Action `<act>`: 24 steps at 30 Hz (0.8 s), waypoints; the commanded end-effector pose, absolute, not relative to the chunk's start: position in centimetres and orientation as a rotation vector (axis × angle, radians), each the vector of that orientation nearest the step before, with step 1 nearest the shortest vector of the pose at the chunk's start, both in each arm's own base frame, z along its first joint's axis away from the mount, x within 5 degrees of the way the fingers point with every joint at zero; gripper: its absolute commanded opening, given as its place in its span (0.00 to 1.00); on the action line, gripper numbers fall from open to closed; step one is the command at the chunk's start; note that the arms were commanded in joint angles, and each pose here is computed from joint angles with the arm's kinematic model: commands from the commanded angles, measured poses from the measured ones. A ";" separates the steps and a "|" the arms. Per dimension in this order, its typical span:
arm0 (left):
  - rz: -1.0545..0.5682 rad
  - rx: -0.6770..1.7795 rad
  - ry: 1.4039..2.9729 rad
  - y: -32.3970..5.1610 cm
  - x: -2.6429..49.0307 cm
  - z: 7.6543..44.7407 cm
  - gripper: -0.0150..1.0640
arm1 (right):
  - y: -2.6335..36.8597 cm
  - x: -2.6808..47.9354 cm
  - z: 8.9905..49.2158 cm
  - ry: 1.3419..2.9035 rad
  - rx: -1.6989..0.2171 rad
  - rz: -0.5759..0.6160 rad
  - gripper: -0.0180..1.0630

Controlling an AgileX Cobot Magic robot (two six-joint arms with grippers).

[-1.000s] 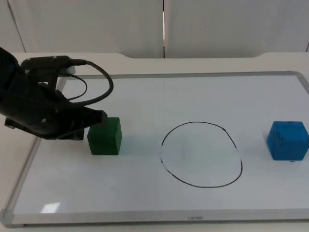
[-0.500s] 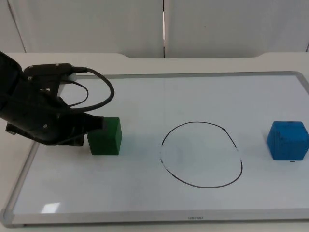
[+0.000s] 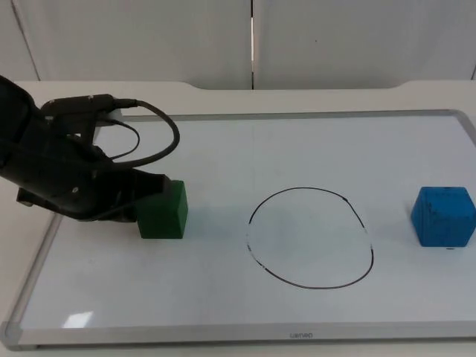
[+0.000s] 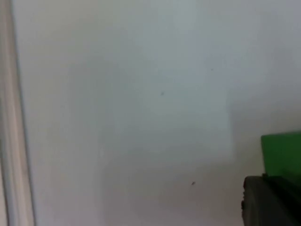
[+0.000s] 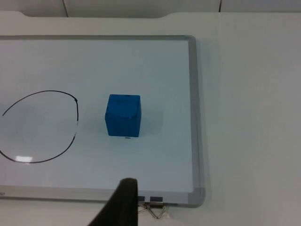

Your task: Push the two cubes into the marked area.

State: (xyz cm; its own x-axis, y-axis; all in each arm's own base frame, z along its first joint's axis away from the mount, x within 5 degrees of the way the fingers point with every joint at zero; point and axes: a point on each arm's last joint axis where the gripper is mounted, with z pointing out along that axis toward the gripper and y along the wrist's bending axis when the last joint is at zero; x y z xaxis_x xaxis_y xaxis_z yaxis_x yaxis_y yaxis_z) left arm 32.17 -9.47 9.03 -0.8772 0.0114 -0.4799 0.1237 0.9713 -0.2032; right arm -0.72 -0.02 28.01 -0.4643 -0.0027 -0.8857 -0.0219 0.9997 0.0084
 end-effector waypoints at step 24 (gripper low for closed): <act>-0.396 0.177 2.614 -12.9 31.6 9.4 0.05 | 0.0 -0.7 28.1 2.043 -0.010 0.021 0.99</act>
State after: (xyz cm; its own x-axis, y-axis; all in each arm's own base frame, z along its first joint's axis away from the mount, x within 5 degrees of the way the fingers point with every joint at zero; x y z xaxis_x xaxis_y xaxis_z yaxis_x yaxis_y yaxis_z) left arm 31.57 -12.50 9.33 -0.8695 0.0719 -0.4887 0.2020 0.9546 -0.2189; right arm -0.72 -0.02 28.01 -0.4643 -0.0027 -0.8857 -0.0219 0.9997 0.0084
